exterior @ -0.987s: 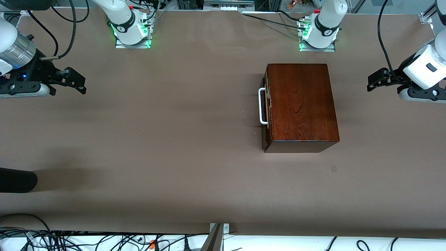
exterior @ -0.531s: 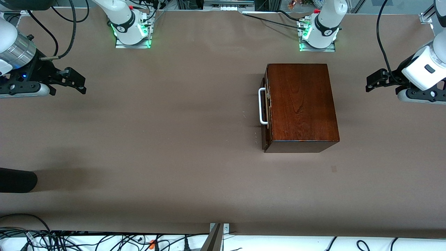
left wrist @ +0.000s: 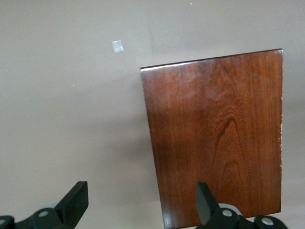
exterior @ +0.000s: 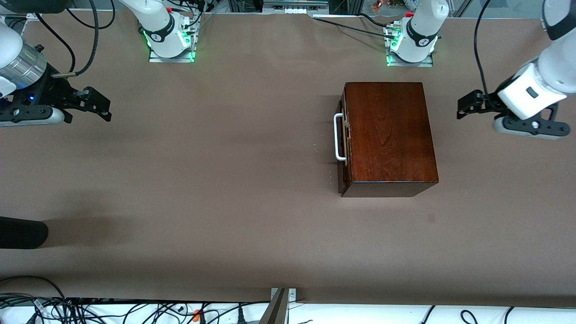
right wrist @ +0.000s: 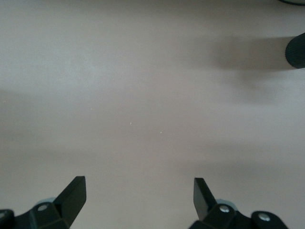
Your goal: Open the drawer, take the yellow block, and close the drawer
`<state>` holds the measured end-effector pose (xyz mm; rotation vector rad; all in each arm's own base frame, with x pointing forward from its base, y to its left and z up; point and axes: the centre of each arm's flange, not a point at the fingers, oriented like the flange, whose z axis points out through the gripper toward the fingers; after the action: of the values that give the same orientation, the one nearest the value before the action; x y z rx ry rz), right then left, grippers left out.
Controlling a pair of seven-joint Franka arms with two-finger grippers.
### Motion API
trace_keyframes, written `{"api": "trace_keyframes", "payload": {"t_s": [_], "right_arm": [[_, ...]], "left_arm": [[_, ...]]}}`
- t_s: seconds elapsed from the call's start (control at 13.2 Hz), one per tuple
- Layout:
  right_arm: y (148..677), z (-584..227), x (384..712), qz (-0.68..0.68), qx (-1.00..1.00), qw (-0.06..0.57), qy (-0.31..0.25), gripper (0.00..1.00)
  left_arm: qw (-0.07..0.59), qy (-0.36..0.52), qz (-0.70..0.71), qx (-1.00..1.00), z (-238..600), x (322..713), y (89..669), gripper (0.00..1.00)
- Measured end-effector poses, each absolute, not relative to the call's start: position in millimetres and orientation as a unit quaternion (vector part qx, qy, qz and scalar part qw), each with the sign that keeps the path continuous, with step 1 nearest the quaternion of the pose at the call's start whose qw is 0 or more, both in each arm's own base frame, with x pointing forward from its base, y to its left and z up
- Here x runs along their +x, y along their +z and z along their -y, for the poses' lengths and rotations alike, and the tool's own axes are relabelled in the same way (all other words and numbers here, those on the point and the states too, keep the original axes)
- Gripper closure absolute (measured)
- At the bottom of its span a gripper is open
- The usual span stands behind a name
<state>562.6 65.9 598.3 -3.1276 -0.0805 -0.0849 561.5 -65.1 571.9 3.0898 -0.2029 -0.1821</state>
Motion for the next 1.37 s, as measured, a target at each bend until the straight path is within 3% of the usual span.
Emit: {"api": "trace_keyframes", "payload": {"t_s": [0.3, 0.91, 1.37], "right_arm": [[598.3, -66.8, 562.5, 0.027, -0.999, 0.006, -0.027, 0.00], [598.4, -67.1, 562.4, 0.027, -0.999, 0.006, -0.027, 0.00], [598.4, -67.1, 562.4, 0.027, -0.999, 0.006, -0.027, 0.00]], "left_arm": [[0.040, -0.087, 0.116, 0.989, 154.5, 554.4, 547.4, 0.00], [0.045, -0.118, 0.038, 0.991, 374.6, 545.0, 467.5, 0.00], [-0.030, -0.104, 0.021, 0.994, 438.7, 521.4, 386.1, 0.00]]}}
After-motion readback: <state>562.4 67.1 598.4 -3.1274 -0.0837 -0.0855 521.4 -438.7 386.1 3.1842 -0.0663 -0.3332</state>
